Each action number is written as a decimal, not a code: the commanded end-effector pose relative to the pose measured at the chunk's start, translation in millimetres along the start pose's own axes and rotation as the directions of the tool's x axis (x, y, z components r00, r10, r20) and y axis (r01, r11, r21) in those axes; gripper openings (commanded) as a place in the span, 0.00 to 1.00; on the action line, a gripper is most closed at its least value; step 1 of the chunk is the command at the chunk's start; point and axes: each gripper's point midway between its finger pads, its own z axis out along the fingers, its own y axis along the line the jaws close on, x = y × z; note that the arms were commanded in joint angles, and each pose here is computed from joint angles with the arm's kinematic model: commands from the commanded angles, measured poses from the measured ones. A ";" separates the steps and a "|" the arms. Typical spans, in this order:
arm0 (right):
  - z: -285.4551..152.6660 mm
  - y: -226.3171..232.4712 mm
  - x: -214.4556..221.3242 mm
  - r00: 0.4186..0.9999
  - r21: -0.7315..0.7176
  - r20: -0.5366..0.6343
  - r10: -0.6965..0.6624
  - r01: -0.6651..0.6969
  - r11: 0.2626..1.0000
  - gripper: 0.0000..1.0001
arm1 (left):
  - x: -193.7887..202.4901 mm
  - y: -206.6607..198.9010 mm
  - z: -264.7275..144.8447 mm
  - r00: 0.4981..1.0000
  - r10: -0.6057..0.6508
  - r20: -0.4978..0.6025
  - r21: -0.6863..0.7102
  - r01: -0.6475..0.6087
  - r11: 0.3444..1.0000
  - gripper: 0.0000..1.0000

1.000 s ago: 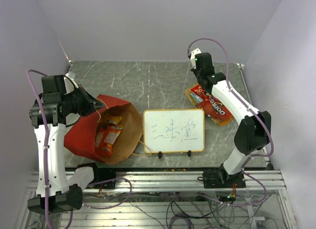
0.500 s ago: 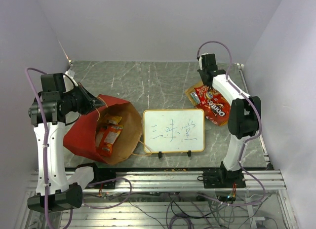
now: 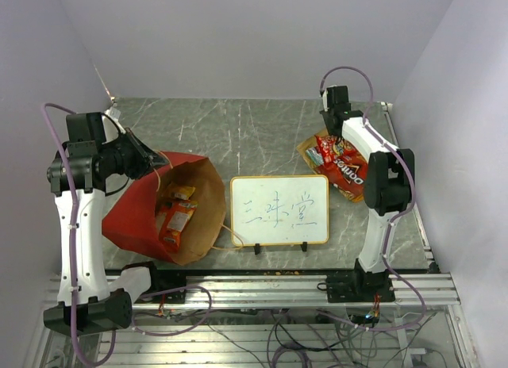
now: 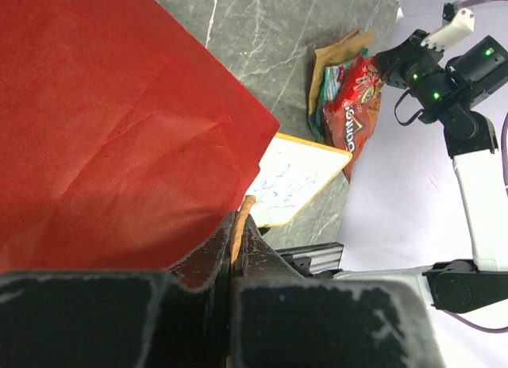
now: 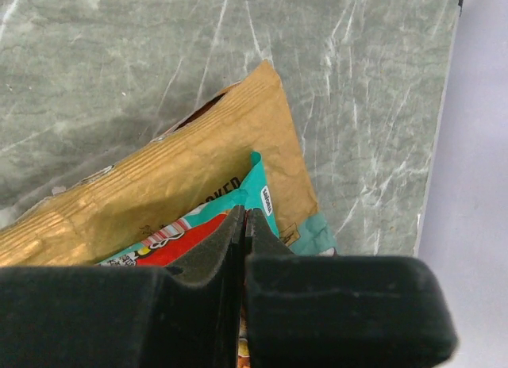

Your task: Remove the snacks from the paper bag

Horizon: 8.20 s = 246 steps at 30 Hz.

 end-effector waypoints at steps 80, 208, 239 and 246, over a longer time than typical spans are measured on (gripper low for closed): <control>-330.8 537.9 59.7 -0.358 0.369 0.911 -0.206 0.929 0.020 0.44 | 15.0 -9.8 -10.9 0.997 0.041 -0.060 0.046 -0.038 0.998 0.07; -107.3 -19.5 55.7 0.494 0.129 0.021 0.869 -0.864 0.487 0.40 | 19.0 -8.1 -18.5 0.998 0.023 0.056 0.084 -0.028 0.996 0.07; -285.9 160.4 -90.1 0.741 -0.615 0.585 0.331 0.139 0.776 0.99 | 26.3 -4.7 -20.2 0.999 0.009 0.044 0.080 -0.013 0.997 0.07; -398.2 278.6 -39.7 0.441 -0.505 0.863 0.247 0.758 0.413 0.86 | 27.8 -4.8 -21.9 0.999 0.003 0.049 0.081 -0.007 0.997 0.07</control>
